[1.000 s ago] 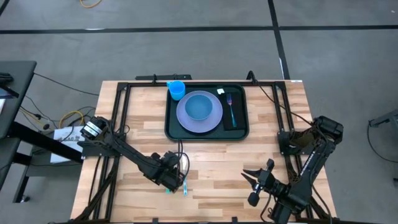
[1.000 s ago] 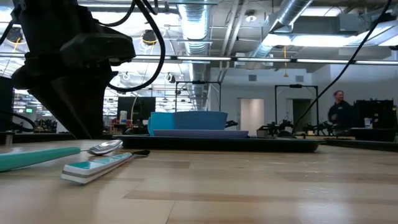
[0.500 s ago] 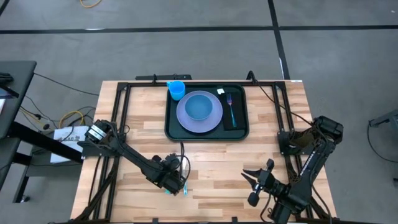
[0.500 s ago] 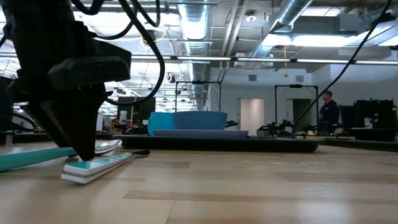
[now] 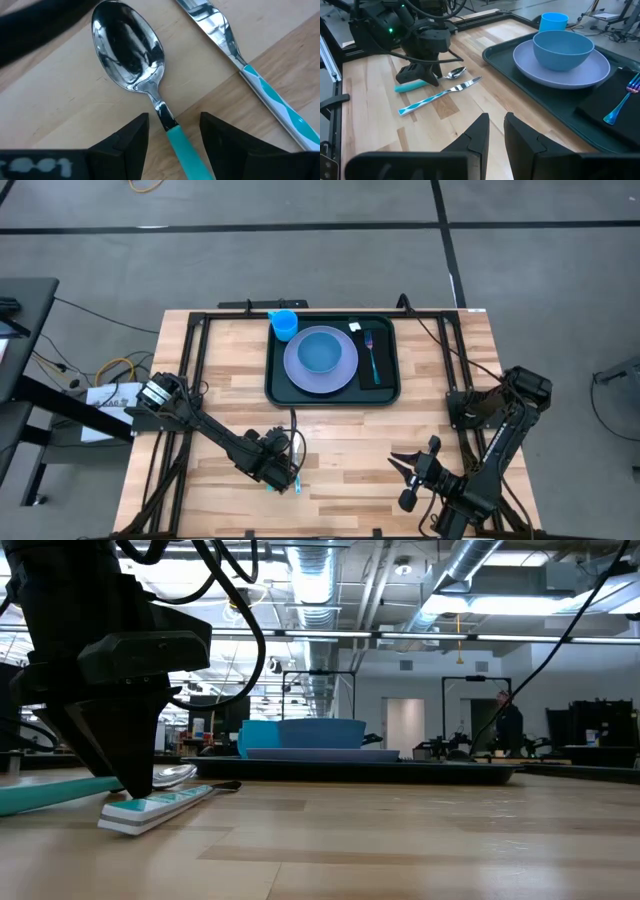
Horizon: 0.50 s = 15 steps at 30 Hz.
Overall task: Set up tray
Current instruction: Put the spoon on top of the table napkin to the left of the table fork on the tray
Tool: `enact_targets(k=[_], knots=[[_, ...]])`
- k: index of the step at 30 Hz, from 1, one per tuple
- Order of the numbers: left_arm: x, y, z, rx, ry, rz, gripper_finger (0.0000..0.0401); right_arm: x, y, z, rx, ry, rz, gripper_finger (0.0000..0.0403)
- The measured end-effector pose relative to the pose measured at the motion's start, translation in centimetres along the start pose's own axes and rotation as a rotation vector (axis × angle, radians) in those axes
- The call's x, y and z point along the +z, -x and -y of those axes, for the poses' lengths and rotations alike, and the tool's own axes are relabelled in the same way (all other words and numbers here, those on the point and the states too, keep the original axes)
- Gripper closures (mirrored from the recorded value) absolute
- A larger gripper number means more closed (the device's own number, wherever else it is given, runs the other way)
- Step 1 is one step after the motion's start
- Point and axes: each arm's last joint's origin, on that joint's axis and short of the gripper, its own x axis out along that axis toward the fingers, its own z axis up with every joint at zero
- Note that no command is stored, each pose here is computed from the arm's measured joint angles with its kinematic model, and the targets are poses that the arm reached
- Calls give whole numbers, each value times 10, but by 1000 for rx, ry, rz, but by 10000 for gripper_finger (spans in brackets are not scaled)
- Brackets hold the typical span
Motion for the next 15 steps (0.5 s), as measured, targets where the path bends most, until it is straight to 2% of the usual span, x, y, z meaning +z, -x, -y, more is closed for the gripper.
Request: enact_targets(k=[15], knots=[[0, -1, 0, 2, -16, -3, 233, 0, 0, 0, 0, 0, 0, 352]])
